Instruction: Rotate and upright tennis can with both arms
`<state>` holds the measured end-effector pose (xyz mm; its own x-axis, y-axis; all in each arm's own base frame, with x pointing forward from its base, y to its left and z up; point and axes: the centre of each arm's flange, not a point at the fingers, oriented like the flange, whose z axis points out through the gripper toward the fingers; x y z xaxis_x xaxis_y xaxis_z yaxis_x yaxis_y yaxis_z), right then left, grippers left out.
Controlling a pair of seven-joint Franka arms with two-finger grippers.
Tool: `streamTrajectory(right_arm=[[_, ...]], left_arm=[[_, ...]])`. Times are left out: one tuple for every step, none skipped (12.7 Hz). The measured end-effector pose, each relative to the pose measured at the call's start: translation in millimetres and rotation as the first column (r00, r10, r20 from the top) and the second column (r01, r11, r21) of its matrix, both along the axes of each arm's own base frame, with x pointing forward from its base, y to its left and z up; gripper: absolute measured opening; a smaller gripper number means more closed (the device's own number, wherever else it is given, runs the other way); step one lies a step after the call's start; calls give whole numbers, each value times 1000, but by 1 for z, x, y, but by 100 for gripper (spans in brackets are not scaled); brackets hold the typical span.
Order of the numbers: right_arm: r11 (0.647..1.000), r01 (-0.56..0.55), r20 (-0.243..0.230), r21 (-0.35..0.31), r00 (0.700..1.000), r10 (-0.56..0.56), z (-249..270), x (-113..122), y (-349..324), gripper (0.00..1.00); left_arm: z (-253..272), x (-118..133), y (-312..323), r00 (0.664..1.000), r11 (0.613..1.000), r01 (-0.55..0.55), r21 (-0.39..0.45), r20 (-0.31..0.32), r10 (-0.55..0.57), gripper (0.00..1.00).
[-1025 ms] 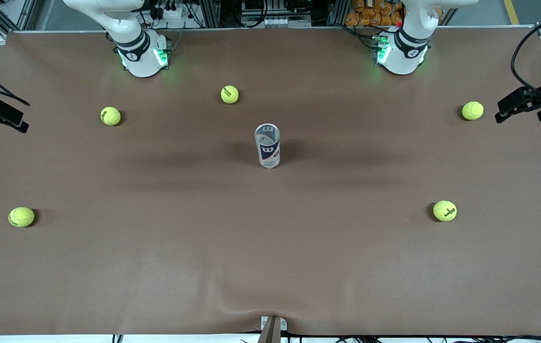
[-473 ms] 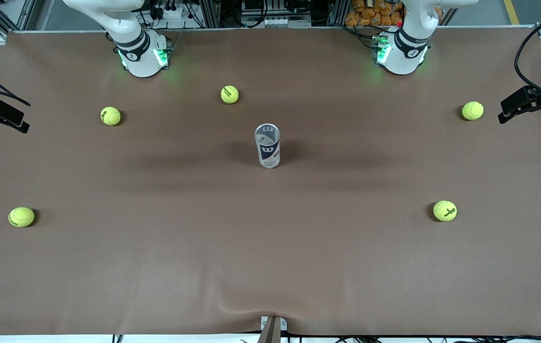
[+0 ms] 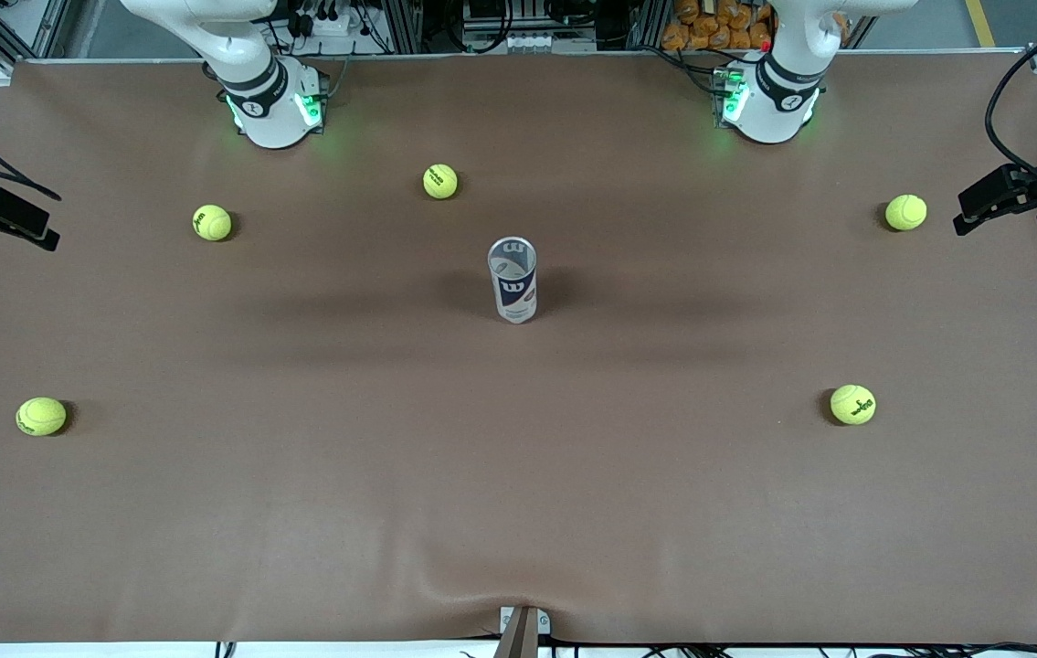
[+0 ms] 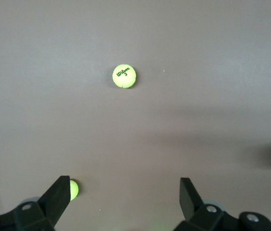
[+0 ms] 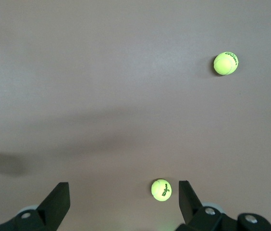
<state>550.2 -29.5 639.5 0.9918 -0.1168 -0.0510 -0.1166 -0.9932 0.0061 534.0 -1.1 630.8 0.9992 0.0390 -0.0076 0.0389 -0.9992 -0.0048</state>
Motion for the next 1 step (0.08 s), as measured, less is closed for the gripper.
streamTrajectory(right_arm=[[1000, -1, -2, 0, 1000, 1, 0, 0, 0, 100]], left_arm=[[0, 0, -1, 1000, 1000, 1, 0, -1, -1, 100]])
